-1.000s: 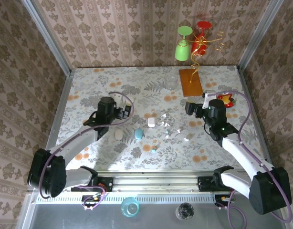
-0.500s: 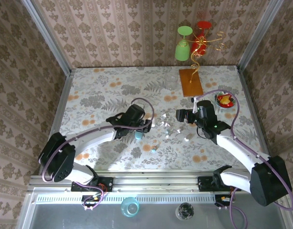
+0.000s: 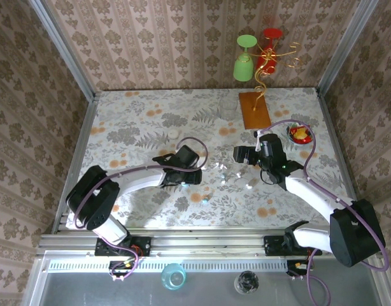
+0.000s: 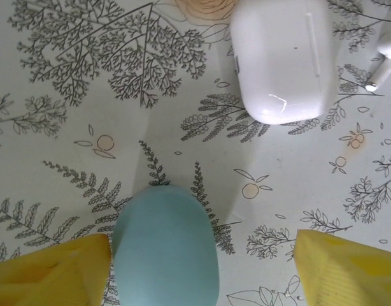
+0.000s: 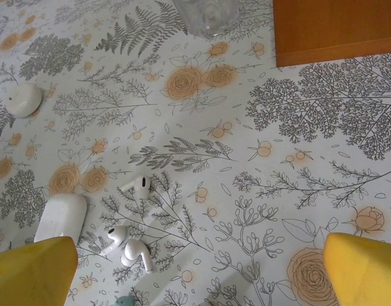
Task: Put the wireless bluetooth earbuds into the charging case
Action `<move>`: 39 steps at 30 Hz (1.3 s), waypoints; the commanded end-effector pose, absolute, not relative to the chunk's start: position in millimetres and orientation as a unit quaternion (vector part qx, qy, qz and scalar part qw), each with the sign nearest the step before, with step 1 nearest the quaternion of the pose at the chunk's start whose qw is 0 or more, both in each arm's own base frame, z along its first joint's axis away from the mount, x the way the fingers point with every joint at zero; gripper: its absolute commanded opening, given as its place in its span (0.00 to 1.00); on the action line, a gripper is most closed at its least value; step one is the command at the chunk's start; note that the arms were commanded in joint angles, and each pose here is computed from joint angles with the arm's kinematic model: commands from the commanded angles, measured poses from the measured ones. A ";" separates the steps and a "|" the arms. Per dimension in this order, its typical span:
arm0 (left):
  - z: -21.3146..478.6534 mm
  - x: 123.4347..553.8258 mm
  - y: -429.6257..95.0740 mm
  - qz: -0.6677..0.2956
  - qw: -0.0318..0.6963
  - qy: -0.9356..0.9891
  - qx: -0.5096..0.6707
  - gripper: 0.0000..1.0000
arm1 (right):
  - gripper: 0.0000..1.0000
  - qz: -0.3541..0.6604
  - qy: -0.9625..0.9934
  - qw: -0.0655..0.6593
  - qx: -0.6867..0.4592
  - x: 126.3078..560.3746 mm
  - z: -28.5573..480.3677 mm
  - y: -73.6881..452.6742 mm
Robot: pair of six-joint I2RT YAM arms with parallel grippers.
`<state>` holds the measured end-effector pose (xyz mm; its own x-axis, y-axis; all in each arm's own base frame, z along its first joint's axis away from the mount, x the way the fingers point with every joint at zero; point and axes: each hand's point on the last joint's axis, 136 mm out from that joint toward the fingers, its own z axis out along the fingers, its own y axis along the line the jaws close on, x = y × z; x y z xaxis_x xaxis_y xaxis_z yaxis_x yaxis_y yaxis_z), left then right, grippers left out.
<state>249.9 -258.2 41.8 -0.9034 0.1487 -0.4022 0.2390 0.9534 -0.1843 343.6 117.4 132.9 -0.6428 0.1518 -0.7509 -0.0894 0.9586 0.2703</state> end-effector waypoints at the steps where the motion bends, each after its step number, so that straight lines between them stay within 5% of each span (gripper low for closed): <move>1: 25.8 239.4 -250.3 -0.092 0.165 0.978 0.086 0.73 | 1.00 0.140 0.887 0.439 0.031 352.2 143.0 115.5; 6: 20.0 237.5 -248.9 -0.076 0.146 0.983 0.086 0.66 | 1.00 0.130 0.887 0.442 0.030 353.8 143.1 113.1; 13: 29.8 234.7 -255.6 -0.093 0.145 0.979 0.113 0.37 | 1.00 0.128 0.886 0.444 0.038 355.4 146.6 111.0; 20: 67.8 244.5 -275.3 -0.161 0.174 0.951 0.197 0.27 | 1.00 0.163 0.881 0.441 0.049 351.3 159.5 113.3; 28: 124.0 266.8 -302.8 -0.260 0.241 0.861 0.365 0.22 | 1.00 0.373 0.846 0.368 0.096 334.0 184.4 127.2; 39: 178.8 243.2 -340.9 -0.313 0.341 0.670 0.581 0.25 | 0.83 0.503 0.833 0.211 0.088 297.1 187.6 171.3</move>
<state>254.2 -322.3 143.2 -0.3223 0.5989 -0.7331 0.9345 0.3249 -0.1454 313.2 151.1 183.5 -0.8291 0.3986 -0.3920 -0.0964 0.5888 0.8025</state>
